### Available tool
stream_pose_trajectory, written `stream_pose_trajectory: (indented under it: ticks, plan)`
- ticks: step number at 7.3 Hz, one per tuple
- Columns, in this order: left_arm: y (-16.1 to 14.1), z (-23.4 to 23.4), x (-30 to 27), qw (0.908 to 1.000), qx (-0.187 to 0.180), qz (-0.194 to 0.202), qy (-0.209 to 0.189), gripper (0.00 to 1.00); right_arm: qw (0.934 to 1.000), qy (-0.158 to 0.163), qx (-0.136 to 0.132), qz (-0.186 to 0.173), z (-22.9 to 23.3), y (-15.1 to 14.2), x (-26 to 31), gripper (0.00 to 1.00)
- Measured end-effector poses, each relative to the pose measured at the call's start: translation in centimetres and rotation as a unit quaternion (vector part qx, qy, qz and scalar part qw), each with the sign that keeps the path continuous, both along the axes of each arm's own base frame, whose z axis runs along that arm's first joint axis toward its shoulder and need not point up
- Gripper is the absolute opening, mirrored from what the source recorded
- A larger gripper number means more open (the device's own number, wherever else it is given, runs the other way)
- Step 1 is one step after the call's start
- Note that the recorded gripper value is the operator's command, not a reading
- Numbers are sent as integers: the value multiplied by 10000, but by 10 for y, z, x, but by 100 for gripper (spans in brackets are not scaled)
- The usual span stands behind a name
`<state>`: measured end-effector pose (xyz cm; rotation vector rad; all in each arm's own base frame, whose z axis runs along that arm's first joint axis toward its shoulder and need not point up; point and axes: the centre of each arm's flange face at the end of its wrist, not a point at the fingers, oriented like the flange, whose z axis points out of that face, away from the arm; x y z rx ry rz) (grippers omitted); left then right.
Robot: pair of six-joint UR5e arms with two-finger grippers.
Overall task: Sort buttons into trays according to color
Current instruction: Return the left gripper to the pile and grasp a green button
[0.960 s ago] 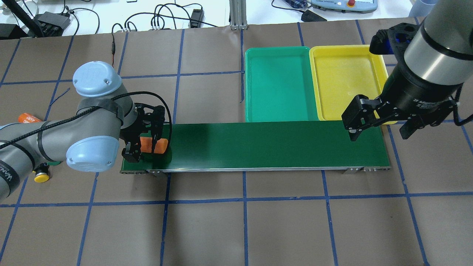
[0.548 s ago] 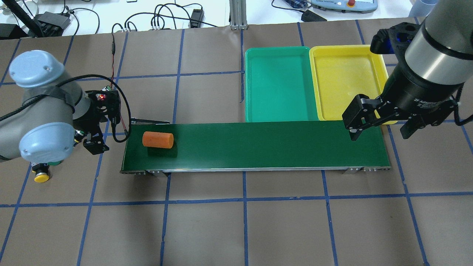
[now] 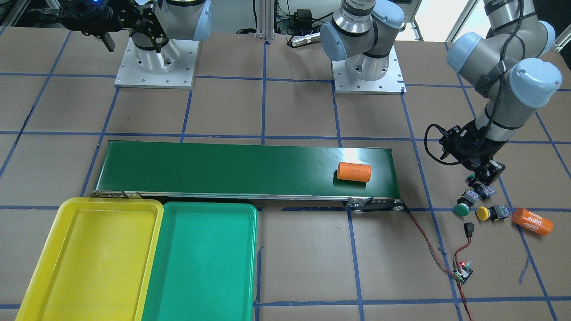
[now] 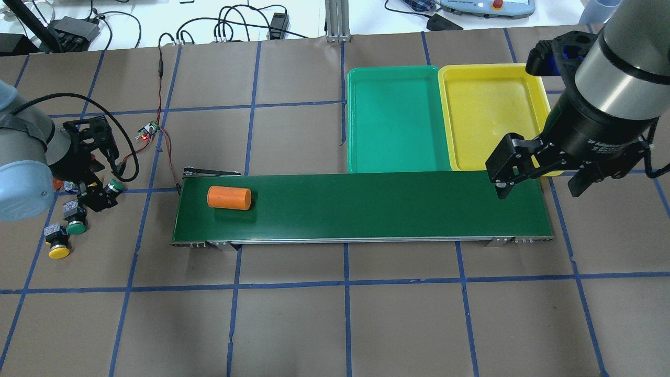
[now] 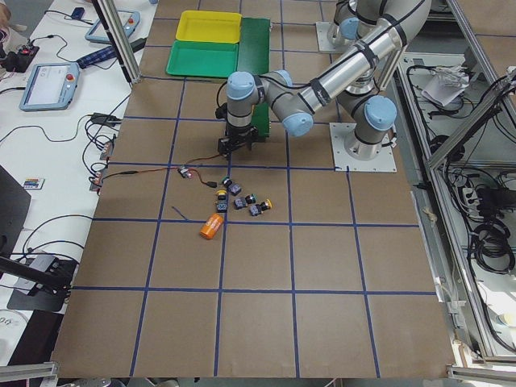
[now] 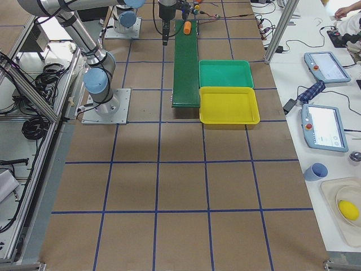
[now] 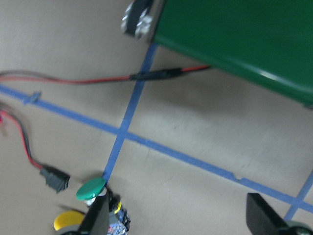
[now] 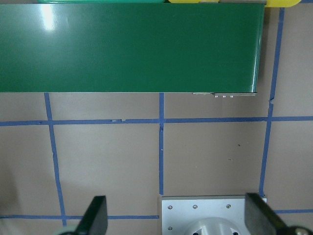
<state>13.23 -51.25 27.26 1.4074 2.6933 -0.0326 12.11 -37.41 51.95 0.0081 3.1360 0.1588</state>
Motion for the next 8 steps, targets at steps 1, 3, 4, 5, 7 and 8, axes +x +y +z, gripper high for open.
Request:
stream_pose_trajectory:
  ticks: [1, 3, 4, 5, 7, 8]
  plan:
    - [-10, -16, 10, 9998, -65, 195, -40, 100, 10000, 4, 5, -6, 0, 0, 0, 100]
    - [-19, -50, 18, 9985, 18, 556, 9, 97, 10000, 7, 16, -17, 0, 0, 0, 100]
    - [-23, -65, 22, 9980, 131, 612, 8, 90, 10000, 14, 26, -17, -1, 1, 0, 100]
    - [-26, -78, 28, 9975, 289, 631, -122, 90, 10000, 27, 35, -14, -1, 1, 0, 100]
    - [-31, -95, 39, 9959, 540, 632, -367, 71, 10000, 44, 43, -15, -2, 1, -1, 100]
    - [-31, -104, 39, 9956, 639, 571, -377, 28, 10000, 51, 43, -13, -2, 1, -1, 100]
